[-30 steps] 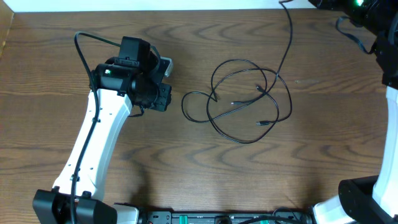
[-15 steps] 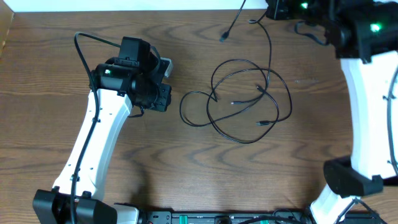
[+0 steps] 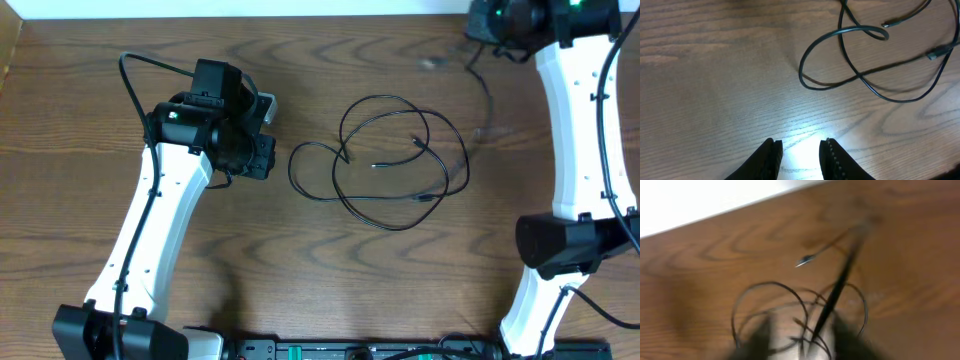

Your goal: Untangle cables

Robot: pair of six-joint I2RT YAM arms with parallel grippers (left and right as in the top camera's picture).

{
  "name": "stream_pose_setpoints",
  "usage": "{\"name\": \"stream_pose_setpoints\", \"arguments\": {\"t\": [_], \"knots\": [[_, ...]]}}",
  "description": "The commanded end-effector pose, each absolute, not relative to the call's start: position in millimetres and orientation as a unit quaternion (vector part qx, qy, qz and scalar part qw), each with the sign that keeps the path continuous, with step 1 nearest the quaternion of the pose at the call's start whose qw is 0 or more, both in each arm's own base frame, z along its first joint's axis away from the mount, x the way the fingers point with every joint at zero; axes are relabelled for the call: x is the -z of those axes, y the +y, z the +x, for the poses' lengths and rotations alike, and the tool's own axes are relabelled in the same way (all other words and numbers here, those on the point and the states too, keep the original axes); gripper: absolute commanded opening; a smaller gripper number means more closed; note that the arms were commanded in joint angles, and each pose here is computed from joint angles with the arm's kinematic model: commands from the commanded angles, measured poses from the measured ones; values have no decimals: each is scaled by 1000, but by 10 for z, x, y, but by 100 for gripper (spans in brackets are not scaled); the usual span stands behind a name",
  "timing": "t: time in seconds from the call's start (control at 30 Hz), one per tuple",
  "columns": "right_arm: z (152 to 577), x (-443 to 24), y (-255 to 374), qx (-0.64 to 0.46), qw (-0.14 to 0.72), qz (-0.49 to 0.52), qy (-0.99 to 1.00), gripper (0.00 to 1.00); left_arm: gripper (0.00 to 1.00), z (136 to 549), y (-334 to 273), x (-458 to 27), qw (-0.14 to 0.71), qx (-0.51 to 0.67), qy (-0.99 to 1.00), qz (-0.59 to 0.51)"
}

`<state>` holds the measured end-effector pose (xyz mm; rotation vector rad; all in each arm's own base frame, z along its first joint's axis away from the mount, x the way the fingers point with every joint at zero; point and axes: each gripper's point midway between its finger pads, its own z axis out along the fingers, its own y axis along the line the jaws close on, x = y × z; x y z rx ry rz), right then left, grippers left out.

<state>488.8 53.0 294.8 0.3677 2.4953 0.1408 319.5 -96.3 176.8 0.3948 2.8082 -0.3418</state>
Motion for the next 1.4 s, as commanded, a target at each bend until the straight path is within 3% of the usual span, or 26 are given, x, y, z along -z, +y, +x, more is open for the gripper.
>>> {"name": "stream_pose_setpoints", "arguments": {"t": [0.0, 0.17, 0.3, 0.43, 0.63, 1.03, 1.37], "knots": [[4744, -2888, 645, -83, 268, 121, 952, 99, 31, 3189, -953, -1744, 138, 118, 974, 135], [4416, -2723, 848, -83, 201, 31, 976, 99, 31, 3191, -953, -1744, 138, 118, 974, 135], [4219, -2551, 984, -53, 162, -119, 978, 99, 31, 3189, -953, -1744, 138, 118, 974, 135], [4092, -2233, 1083, -35, 116, -271, 955, 99, 31, 3190, -953, -1744, 138, 118, 974, 135], [4073, -1622, 1092, -28, 73, -394, 916, 99, 31, 3189, -953, -1744, 138, 118, 974, 135], [4346, -1012, 1326, -26, 127, -419, 899, 99, 32, 3212, -957, -1751, 143, 119, 973, 135], [4488, -645, 1480, -1, 178, -538, 824, 94, 32, 3205, -956, -1749, 141, 119, 974, 135]]}}
